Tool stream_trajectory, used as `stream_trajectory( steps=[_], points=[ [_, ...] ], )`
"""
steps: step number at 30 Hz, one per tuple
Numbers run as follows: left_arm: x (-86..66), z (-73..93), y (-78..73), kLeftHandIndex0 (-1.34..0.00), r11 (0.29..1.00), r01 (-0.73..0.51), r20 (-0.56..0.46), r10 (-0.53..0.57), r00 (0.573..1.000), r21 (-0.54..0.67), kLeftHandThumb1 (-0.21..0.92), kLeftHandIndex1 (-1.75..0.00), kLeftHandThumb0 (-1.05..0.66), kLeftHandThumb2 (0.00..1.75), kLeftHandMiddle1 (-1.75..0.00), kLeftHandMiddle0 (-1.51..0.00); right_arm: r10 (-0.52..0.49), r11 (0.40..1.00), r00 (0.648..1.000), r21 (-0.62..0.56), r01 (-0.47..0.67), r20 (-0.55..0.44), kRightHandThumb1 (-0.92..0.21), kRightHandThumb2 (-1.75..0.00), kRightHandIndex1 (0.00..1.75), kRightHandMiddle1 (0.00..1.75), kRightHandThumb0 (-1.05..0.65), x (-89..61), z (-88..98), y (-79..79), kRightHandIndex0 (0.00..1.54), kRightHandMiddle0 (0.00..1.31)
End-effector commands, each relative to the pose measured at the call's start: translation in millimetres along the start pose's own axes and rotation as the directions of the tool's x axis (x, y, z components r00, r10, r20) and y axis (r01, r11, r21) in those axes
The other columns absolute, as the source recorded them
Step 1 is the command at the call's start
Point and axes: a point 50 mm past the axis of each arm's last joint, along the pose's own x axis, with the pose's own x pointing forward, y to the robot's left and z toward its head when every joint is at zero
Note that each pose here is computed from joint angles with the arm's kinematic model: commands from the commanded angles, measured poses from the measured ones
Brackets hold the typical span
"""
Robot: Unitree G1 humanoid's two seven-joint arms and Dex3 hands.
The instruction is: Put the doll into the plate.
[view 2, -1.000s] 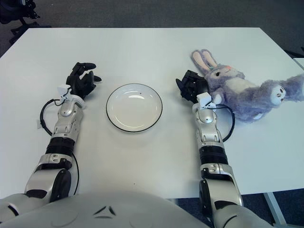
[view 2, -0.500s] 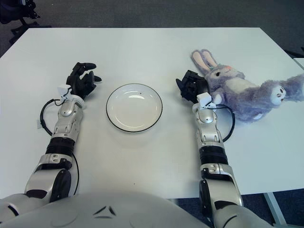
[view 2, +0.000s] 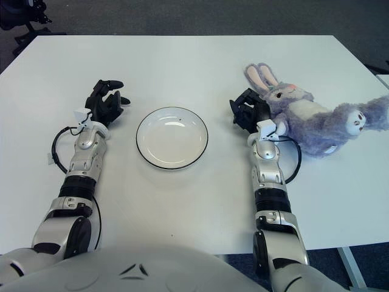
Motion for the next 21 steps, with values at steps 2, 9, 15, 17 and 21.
stream_trajectory(
  steps=[2,9,15,17,21],
  points=[
    [-10.6,-14.7,0.7,-0.44,1.0,-0.013,-0.058,0.014,0.998,0.003,0.65,-1.36,-0.01,0.71,-1.55,-0.56,-0.002,0.993,0.999,0.122,-0.003,0.037,-0.92,-0.31,1.58,1.51,-0.36,-7.8,-0.8,1.0,0.7,0.42],
    [-11.8,-15.3,1.1,-0.44,1.0,-0.013,-0.058,0.013,0.998,0.003,0.65,-1.36,-0.01,0.71,-1.55,-0.56,0.009,0.982,0.992,0.188,-0.033,0.127,-0.92,-0.31,1.45,1.52,-0.36,-8.2,13.7,1.8,0.71,0.42],
    [-11.7,-15.5,1.6,-0.44,1.0,-0.013,-0.058,0.013,0.998,0.004,0.65,-1.36,-0.01,0.71,-1.55,-0.56,0.015,0.974,0.983,0.219,-0.056,0.184,-0.92,-0.27,1.35,1.43,-0.19,-7.2,33.7,3.0,0.67,0.4],
    [-11.6,-15.5,1.6,-0.44,1.0,-0.013,-0.058,0.013,0.998,0.004,0.65,-1.36,-0.01,0.71,-1.55,-0.56,0.016,0.976,0.98,0.21,-0.058,0.197,-0.92,-0.24,1.33,1.38,-0.1,-7.9,43.0,2.3,0.65,0.4],
    [-11.4,-15.4,1.4,-0.44,1.0,-0.013,-0.058,0.014,0.998,0.004,0.65,-1.36,-0.01,0.71,-1.55,-0.56,0.004,0.987,0.979,0.158,-0.037,0.204,-0.92,-0.21,1.3,1.36,-0.03,-9.8,56.5,1.6,0.63,0.39]
  ],
)
